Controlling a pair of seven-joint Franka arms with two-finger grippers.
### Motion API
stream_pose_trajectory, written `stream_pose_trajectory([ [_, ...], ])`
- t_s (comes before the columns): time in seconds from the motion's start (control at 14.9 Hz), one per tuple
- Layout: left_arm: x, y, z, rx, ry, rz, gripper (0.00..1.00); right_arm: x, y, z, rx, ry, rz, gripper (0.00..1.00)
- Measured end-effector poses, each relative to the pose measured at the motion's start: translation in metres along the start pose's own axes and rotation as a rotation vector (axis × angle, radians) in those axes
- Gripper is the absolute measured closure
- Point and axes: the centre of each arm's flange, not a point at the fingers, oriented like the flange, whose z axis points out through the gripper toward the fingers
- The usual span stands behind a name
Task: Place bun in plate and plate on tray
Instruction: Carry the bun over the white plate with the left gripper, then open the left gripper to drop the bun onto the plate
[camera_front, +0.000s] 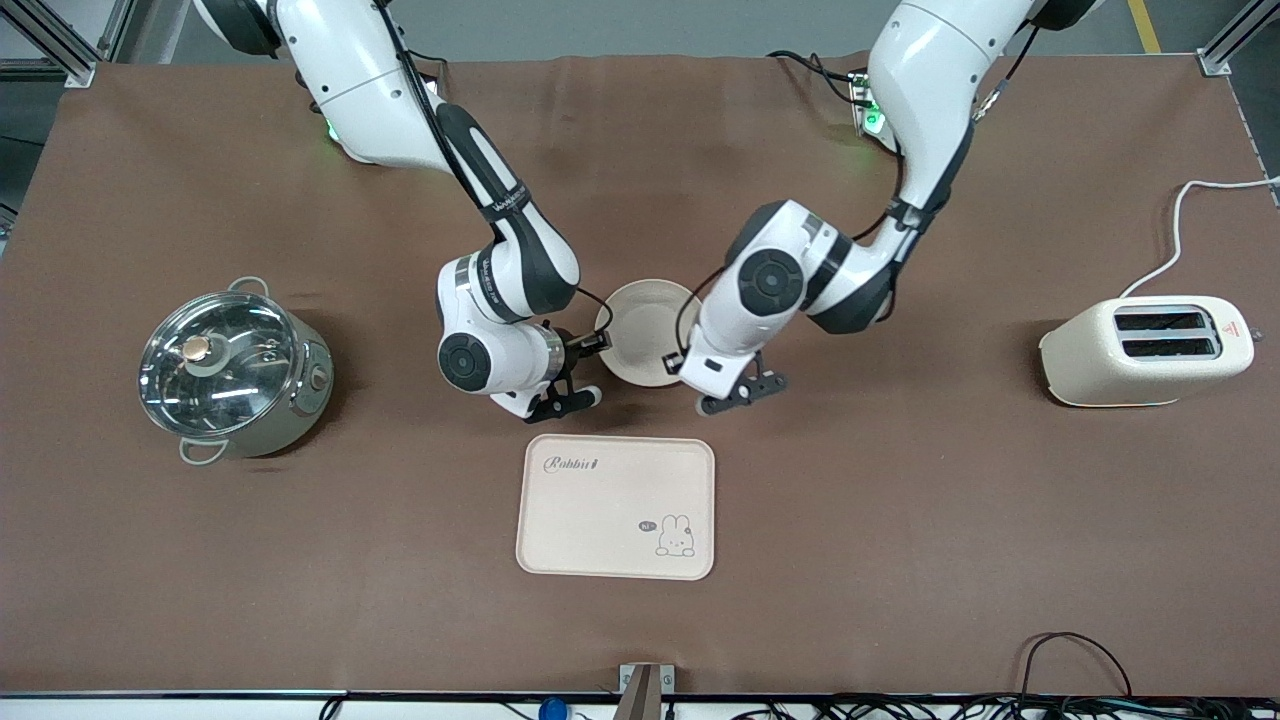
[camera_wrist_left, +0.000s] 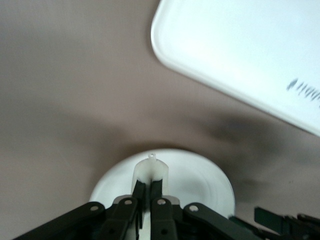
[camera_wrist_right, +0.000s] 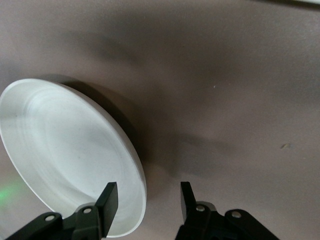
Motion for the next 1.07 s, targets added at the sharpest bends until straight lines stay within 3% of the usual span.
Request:
stream_pose_trajectory([
  [0.13,-0.017,0.005,0.014,0.017,-0.016,-0.052,0.87,0.000,0.001,0.003,0.001,-0.004,0.003,0.42],
  [0.54,-0.033,0.009,0.030,0.039,-0.029,-0.064,0.35,0.000,0.001,0.015,-0.002,-0.015,0.004,0.42],
  [0.6,-0.032,0.009,0.030,0.040,-0.029,-0.065,0.21,0.000,0.002,0.017,-0.003,-0.015,0.006,0.42],
  [0.74,-0.031,0.008,0.030,0.039,-0.028,-0.067,0.04,0.000,0.003,0.021,-0.005,-0.016,0.007,0.42],
  [1.07,-0.031,0.008,0.030,0.041,-0.028,-0.066,0.00,0.000,0.000,0.025,0.019,-0.016,0.022,0.42],
])
